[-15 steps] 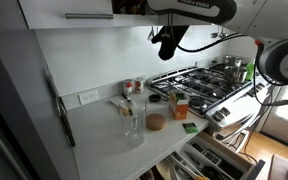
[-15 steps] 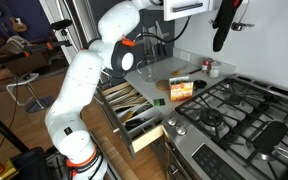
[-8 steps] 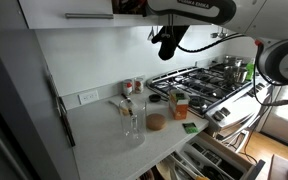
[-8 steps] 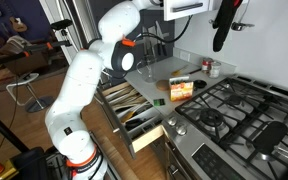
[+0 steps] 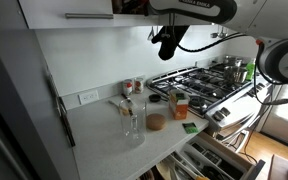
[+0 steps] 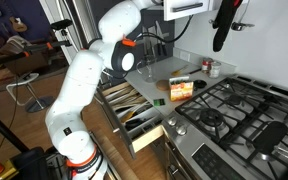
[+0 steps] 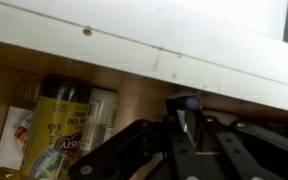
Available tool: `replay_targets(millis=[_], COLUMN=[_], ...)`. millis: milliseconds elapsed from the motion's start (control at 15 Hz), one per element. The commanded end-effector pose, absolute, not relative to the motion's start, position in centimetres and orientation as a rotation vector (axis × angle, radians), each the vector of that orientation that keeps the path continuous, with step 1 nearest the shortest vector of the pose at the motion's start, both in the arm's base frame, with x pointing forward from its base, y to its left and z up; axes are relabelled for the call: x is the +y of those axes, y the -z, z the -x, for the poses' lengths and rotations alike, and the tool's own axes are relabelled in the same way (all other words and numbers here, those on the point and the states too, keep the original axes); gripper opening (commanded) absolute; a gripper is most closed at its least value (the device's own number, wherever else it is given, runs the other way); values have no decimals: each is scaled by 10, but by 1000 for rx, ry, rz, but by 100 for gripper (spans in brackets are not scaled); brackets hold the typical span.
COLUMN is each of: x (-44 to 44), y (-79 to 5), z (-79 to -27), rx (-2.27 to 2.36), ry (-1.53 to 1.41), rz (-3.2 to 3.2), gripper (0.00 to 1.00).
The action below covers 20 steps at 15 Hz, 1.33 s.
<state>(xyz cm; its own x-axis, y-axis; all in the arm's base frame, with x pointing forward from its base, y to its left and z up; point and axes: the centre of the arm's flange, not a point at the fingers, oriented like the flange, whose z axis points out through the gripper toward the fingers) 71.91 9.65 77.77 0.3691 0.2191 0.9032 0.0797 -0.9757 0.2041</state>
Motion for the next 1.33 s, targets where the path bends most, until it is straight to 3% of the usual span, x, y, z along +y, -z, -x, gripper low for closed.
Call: replay_targets(millis=[0, 1267], x=[93, 128], y=[-792, -820], z=[-714, -600], rx=[179, 93], ry=[-1672, -1575], rz=[-2470, -2418], gripper=[4, 4])
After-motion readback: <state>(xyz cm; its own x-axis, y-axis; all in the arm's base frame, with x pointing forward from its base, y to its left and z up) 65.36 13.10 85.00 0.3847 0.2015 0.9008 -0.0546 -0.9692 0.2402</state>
